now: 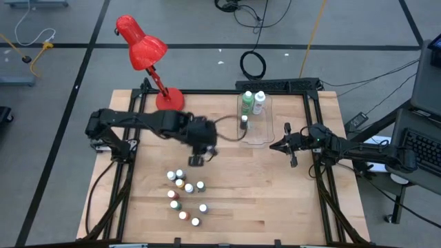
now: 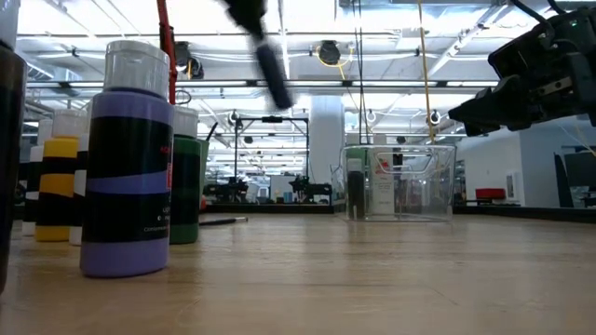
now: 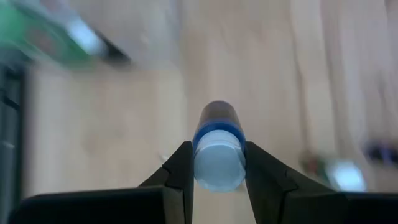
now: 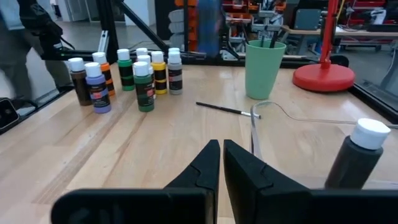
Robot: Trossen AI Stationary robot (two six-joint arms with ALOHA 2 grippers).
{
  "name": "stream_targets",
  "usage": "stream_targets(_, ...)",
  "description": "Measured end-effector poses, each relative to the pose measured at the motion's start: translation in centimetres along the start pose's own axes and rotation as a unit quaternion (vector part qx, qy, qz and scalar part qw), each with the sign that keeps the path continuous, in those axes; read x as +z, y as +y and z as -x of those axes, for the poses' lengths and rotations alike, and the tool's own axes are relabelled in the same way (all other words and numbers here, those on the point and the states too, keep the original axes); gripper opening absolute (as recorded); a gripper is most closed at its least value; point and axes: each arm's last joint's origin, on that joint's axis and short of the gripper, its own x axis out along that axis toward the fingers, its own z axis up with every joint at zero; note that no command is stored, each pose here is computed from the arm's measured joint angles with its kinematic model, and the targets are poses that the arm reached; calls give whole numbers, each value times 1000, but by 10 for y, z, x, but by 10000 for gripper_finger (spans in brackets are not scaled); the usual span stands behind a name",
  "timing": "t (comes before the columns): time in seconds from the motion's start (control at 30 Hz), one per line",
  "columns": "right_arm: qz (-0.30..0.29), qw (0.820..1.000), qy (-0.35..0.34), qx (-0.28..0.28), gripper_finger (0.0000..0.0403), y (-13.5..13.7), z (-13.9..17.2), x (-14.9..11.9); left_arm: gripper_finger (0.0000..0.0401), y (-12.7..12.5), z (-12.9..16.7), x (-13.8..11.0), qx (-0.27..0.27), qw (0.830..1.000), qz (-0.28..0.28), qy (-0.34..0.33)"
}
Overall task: Pick & Place Paint Supplies
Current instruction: Put the small blue paint bottle into the transparent bin
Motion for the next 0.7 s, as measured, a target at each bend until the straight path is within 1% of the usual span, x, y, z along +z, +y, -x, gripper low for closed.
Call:
stream_targets(0.07,1,1000,-2,1,16,0,0,0,96,12,7,21,25,999,-2,-35)
stream_targets(0.13,3,1000,-7,1,16,0,0,1,96,23,5,42,41,997,-5,-60)
stream_targets(0.2,17,1000,-20,7,16,0,0,4,96,35,-8,61,51,996,-16,-76)
stream_targets(0.27,42,998,-37,25,16,2,0,7,96,47,-28,74,60,995,-35,-74)
stream_targets(0.33,73,994,-55,60,16,6,0,10,96,61,-50,85,66,994,-44,-69)
stream_targets(0.43,115,982,-74,128,16,14,-1,12,96,85,-83,93,77,995,-37,-57)
stream_targets(0.53,140,969,-87,183,16,22,-1,13,96,106,-116,91,85,994,-28,-54)
stream_targets(0.57,144,967,-89,191,16,24,-1,13,96,111,-127,89,81,995,-29,-46)
stream_targets(0.63,150,964,-93,197,16,27,-2,13,96,120,-139,86,80,996,-24,-39)
stream_targets(0.7,155,964,-98,191,16,27,-2,15,96,126,-147,85,83,996,-19,-39)
